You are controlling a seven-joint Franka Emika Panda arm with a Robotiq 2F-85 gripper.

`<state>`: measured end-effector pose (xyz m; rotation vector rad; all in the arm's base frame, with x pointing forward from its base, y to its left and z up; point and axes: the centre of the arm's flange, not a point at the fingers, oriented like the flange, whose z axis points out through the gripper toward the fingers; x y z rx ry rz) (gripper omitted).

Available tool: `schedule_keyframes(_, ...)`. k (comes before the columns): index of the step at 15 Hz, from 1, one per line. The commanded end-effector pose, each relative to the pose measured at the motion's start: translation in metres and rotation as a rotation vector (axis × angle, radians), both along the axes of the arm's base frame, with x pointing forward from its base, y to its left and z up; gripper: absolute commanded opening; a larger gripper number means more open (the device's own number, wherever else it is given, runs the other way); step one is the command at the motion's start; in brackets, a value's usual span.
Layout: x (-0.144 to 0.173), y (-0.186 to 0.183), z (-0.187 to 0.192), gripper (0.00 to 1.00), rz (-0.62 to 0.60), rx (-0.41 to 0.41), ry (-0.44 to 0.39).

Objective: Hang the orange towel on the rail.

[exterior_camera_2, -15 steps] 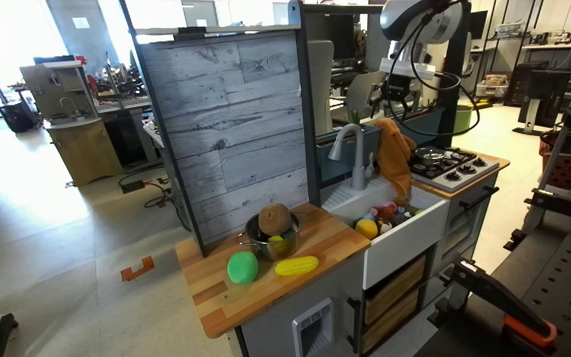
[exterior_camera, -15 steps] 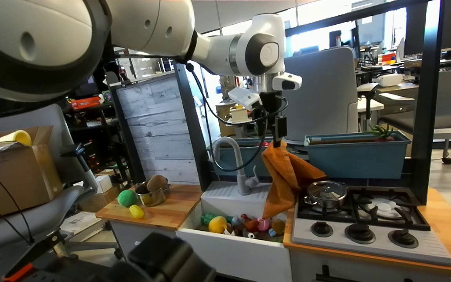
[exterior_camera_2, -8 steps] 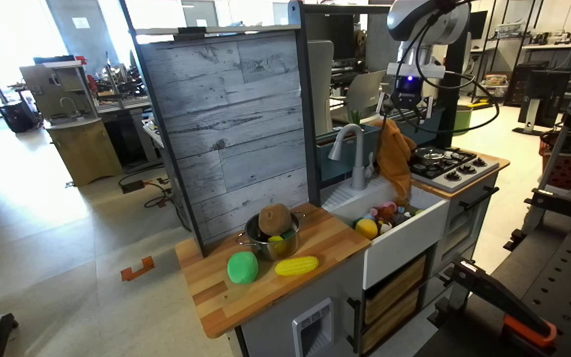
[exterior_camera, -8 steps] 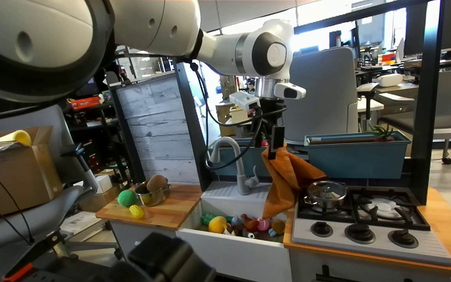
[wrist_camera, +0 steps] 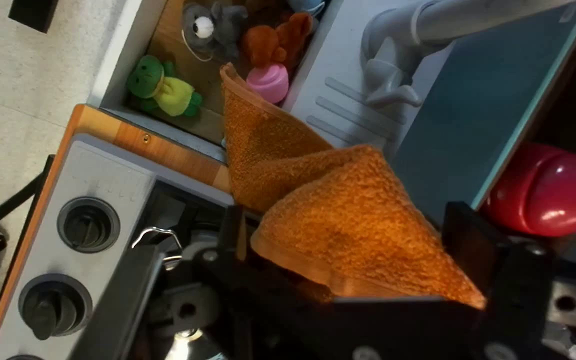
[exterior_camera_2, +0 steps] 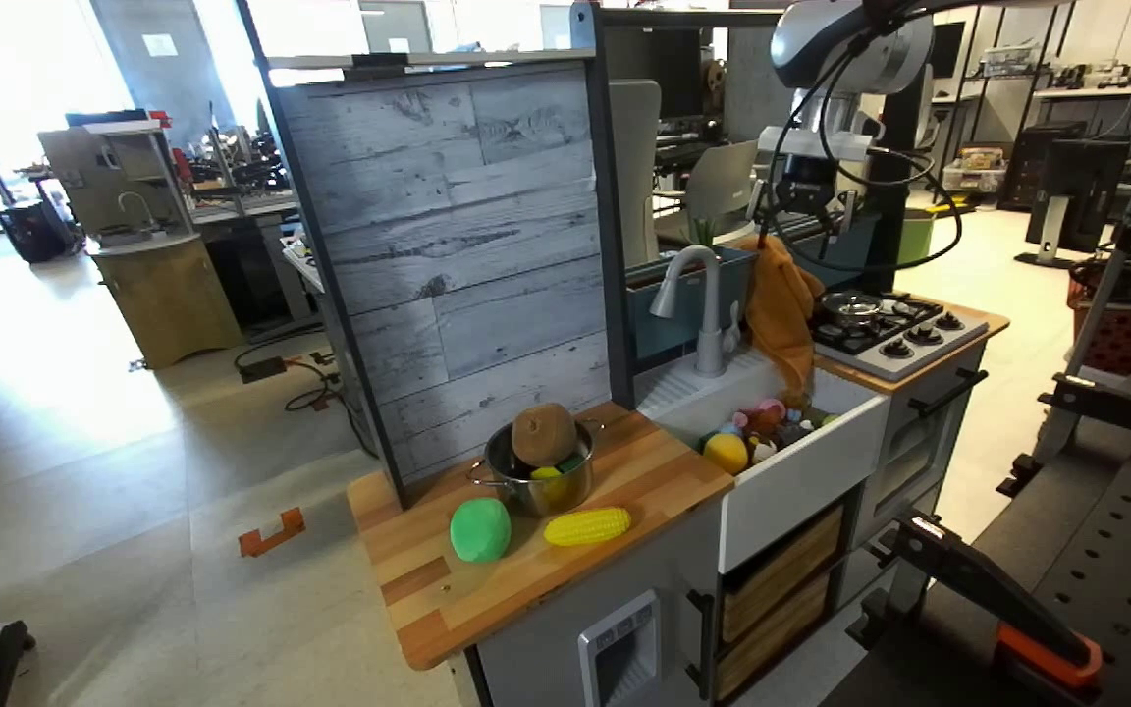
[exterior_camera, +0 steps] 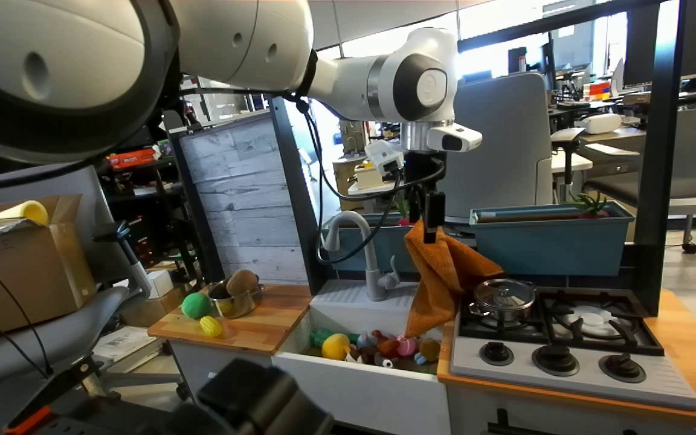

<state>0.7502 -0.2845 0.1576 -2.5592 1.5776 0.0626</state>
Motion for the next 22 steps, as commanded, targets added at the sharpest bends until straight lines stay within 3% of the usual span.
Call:
schedule_keyframes(1, 0.065, -0.035, -0.011, 1.0, -0.072, 0.014, -0.001)
schedule_keyframes(8, 0.055, -0.045, -0.023, 1.0, -0.134, 0.081, 0.073)
schedule_keyframes(10, 0.052, -0.046, -0.025, 1.0, -0.16, 0.098, 0.052)
schedule_keyframes(11, 0.052, -0.047, -0.025, 0.75, -0.171, 0.098, 0.046)
schedule_keyframes(12, 0.052, -0.048, -0.026, 0.74, -0.179, 0.102, 0.038)
schedule_keyframes(19, 0.058, -0.055, -0.014, 0.18, -0.225, 0.077, -0.054)
schedule_keyframes(22, 0.062, -0.057, -0.01, 0.0, -0.224, 0.082, -0.085)
